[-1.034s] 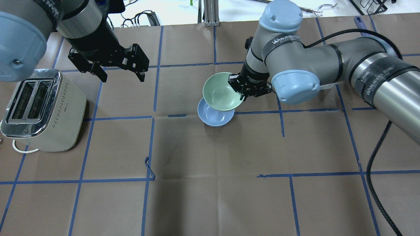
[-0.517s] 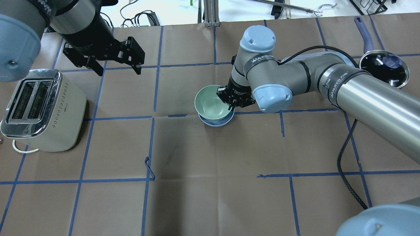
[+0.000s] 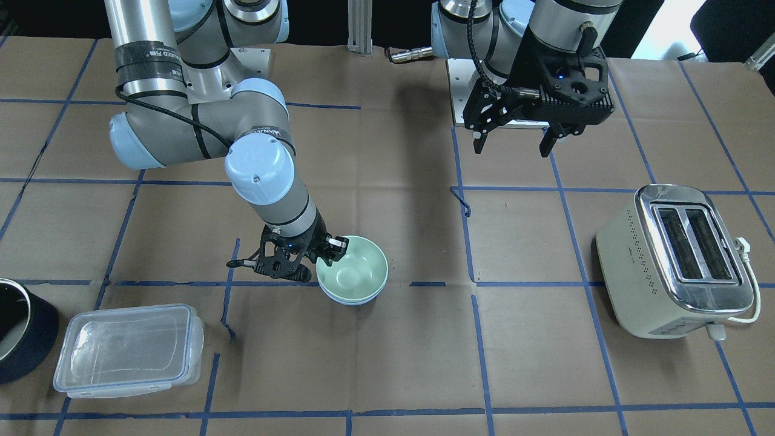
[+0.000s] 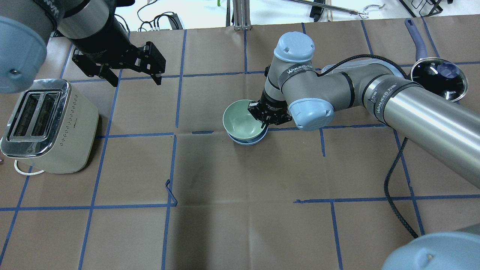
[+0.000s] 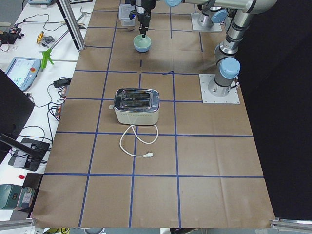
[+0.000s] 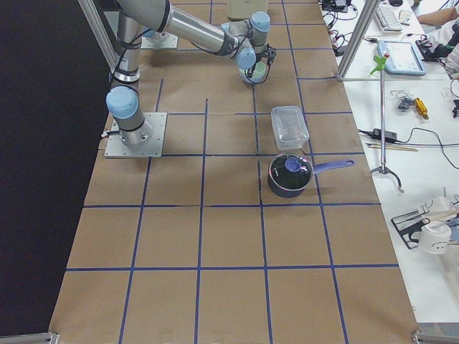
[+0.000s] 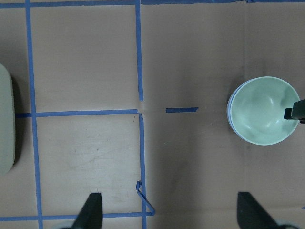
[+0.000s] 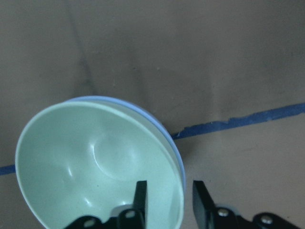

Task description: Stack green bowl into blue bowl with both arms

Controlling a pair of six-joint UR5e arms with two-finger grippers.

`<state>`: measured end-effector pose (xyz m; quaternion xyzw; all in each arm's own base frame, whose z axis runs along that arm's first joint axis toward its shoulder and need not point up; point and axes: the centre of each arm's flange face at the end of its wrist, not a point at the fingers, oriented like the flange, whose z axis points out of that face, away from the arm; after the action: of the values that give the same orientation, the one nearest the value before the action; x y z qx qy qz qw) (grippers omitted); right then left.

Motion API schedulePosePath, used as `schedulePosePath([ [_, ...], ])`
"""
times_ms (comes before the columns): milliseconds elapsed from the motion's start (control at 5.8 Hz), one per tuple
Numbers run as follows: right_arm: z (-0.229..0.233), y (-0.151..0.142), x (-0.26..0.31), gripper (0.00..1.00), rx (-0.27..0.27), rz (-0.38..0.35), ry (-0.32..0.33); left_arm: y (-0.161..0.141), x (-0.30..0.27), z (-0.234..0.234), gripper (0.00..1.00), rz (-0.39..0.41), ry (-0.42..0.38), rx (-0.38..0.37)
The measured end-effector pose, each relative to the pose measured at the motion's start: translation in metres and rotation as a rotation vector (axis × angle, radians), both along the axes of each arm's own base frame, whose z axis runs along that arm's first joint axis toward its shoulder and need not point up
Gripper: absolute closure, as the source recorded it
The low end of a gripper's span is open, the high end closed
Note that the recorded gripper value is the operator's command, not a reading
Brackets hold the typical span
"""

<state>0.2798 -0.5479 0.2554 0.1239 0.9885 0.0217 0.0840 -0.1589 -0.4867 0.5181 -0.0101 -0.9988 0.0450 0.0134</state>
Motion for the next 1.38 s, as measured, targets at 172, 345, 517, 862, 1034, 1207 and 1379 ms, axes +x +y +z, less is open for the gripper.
schedulePosePath([
  [172, 0.030, -0.009, -0.004, 0.00, -0.013, -0.007, 0.001, 0.000, 0.000, 0.000, 0.01, 0.000, 0.000, 0.000],
  [345, 0.076, -0.015, -0.006, 0.00, -0.001, -0.003, 0.011, 0.000, 0.000, 0.000, 0.01, 0.000, 0.000, 0.000],
  [517, 0.125, -0.013, -0.013, 0.00, 0.015, 0.021, 0.042, 0.000, 0.000, 0.000, 0.01, -0.001, 0.000, 0.000],
  [862, 0.201, 0.005, -0.071, 0.00, 0.034, 0.105, 0.117, 0.000, 0.000, 0.000, 0.01, -0.001, -0.001, 0.000],
  [1034, 0.224, 0.015, -0.106, 0.00, 0.041, 0.139, 0.125, 0.000, 0.000, 0.000, 0.01, -0.001, -0.001, 0.000],
  [1207, 0.238, 0.024, -0.132, 0.00, 0.044, 0.178, 0.143, 0.000, 0.000, 0.000, 0.01, -0.001, -0.001, 0.000],
  [1379, 0.242, 0.029, -0.141, 0.00, 0.049, 0.201, 0.158, 0.000, 0.000, 0.000, 0.01, -0.001, -0.001, -0.001],
])
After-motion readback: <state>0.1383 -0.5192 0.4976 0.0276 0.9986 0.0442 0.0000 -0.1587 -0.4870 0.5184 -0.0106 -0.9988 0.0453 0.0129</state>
